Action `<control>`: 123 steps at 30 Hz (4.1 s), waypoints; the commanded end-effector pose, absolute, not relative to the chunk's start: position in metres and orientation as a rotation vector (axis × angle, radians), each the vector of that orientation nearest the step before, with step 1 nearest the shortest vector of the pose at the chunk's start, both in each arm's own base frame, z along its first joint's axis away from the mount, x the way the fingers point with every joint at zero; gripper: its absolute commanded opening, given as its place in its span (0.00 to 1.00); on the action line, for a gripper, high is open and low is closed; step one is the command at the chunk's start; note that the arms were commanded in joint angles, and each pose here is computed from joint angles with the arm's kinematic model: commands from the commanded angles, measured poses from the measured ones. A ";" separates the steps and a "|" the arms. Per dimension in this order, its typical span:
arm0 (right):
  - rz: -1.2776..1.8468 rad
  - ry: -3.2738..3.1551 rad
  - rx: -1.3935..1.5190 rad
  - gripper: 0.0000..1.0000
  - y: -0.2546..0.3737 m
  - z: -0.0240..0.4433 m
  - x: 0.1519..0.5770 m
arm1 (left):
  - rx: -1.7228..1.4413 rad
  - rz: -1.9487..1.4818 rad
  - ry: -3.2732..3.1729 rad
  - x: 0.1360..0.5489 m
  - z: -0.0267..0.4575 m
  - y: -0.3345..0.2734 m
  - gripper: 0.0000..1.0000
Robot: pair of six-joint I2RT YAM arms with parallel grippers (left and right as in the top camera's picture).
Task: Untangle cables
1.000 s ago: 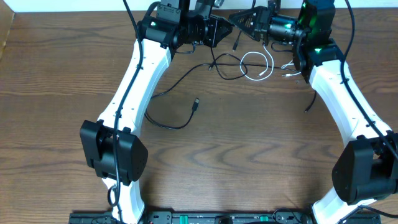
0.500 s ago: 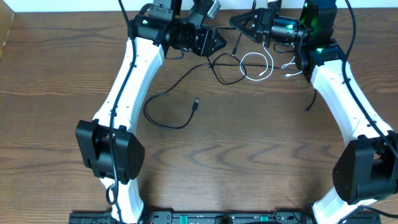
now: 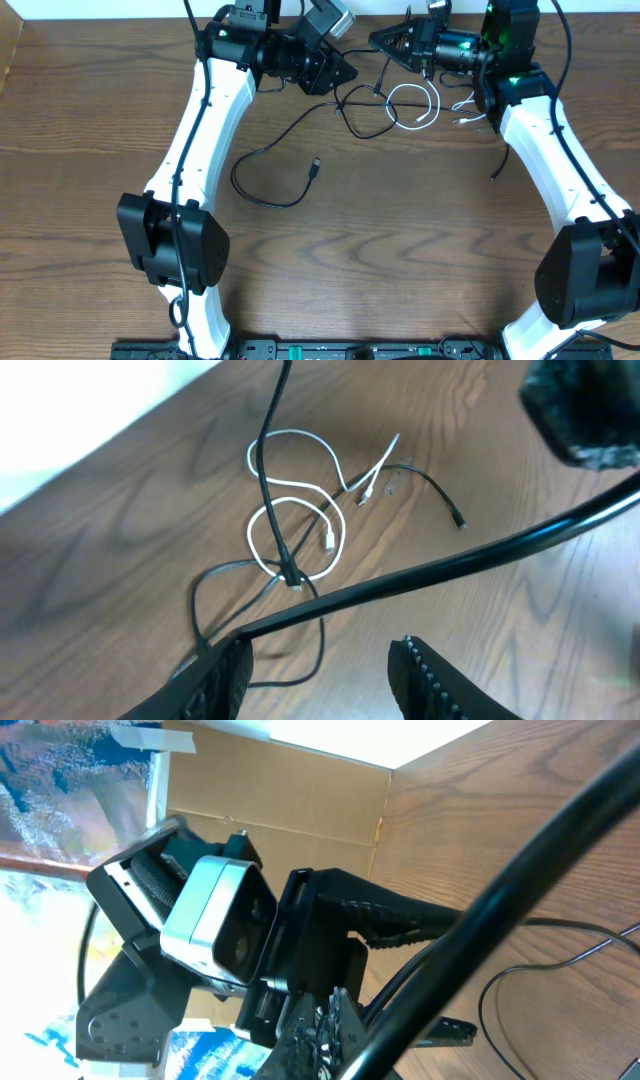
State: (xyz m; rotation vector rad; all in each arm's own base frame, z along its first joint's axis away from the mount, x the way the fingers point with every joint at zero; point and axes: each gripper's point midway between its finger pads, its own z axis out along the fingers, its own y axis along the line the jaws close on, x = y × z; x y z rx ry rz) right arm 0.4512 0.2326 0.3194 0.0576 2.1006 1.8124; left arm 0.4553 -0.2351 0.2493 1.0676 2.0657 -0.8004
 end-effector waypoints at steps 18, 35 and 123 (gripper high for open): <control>1.774 2.049 0.013 0.01 0.232 0.334 0.453 | 1.184 -0.940 1.918 0.436 0.265 -0.260 0.11; 0.556 2.368 0.382 0.51 0.094 0.185 0.501 | 0.265 -0.595 2.458 0.499 0.231 -0.121 0.07; 0.578 2.958 0.023 0.35 0.090 0.060 0.410 | 0.018 -0.466 2.689 0.480 0.155 -0.091 0.07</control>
